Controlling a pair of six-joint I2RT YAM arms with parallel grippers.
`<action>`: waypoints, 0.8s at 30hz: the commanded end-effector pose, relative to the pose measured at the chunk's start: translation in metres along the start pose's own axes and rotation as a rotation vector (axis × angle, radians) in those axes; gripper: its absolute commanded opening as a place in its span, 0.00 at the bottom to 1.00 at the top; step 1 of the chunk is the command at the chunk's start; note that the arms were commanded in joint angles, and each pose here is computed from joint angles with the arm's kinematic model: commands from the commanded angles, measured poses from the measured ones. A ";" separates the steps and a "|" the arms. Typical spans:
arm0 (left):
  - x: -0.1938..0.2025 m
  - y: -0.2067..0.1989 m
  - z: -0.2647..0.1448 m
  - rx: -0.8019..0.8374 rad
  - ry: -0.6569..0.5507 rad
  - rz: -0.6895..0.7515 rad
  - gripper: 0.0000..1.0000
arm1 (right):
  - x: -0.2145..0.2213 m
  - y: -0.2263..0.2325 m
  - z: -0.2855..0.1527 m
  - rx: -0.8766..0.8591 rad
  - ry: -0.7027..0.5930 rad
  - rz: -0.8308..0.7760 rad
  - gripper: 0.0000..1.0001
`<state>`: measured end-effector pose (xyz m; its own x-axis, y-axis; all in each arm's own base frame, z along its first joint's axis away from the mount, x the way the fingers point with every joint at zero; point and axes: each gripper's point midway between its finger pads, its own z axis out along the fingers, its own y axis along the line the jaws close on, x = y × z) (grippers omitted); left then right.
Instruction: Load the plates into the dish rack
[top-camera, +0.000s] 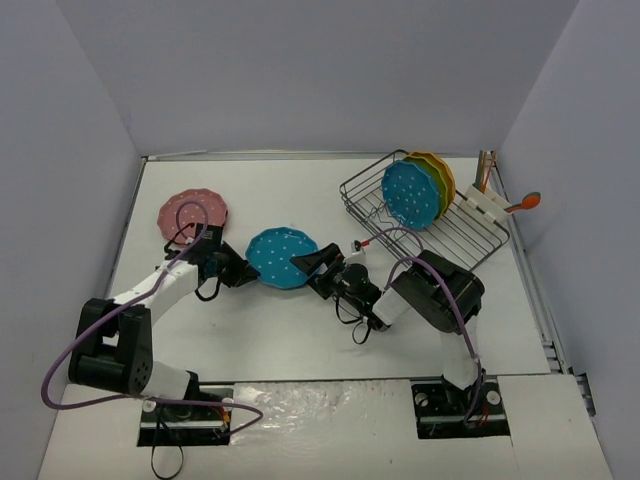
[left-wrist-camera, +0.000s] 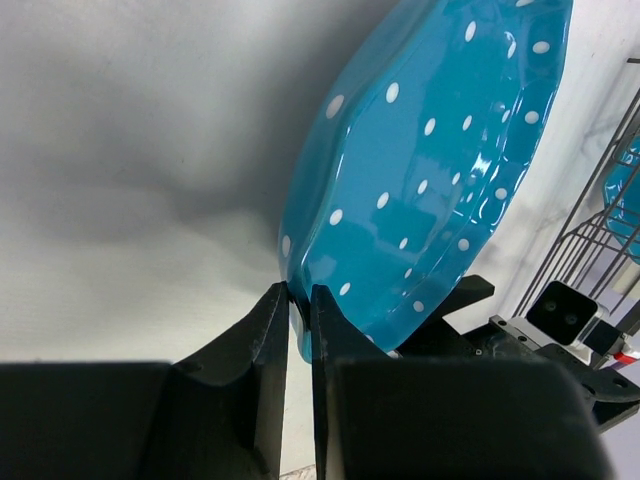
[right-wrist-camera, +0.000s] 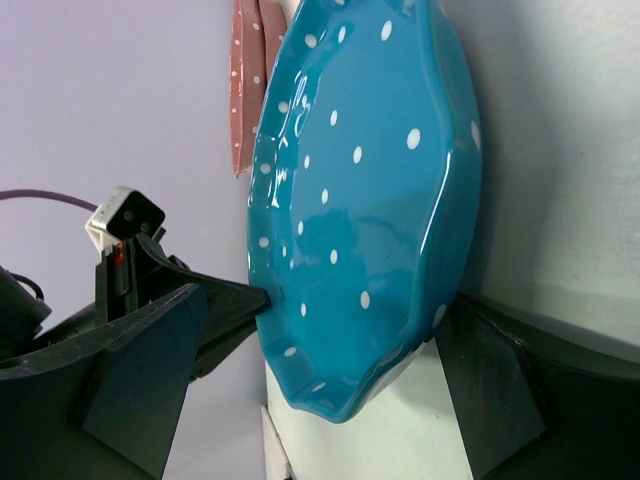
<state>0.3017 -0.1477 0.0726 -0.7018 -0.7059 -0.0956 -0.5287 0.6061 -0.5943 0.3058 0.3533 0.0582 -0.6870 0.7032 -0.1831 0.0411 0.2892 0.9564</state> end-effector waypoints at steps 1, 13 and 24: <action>0.006 -0.062 -0.034 0.261 0.025 0.052 0.00 | 0.004 -0.004 0.004 -0.005 0.011 -0.007 0.91; 0.029 -0.051 -0.037 0.264 0.074 0.058 0.00 | -0.004 0.007 0.010 -0.052 -0.019 -0.006 0.77; 0.038 -0.029 -0.025 0.220 0.104 0.060 0.00 | -0.015 0.028 0.000 -0.131 -0.057 -0.032 0.39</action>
<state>0.2741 -0.1571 0.0729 -0.7144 -0.6984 -0.0423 -0.5190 0.5694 -0.6375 0.3052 0.3488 0.0365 -0.6944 0.6946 -0.1879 0.0858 0.3391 0.9368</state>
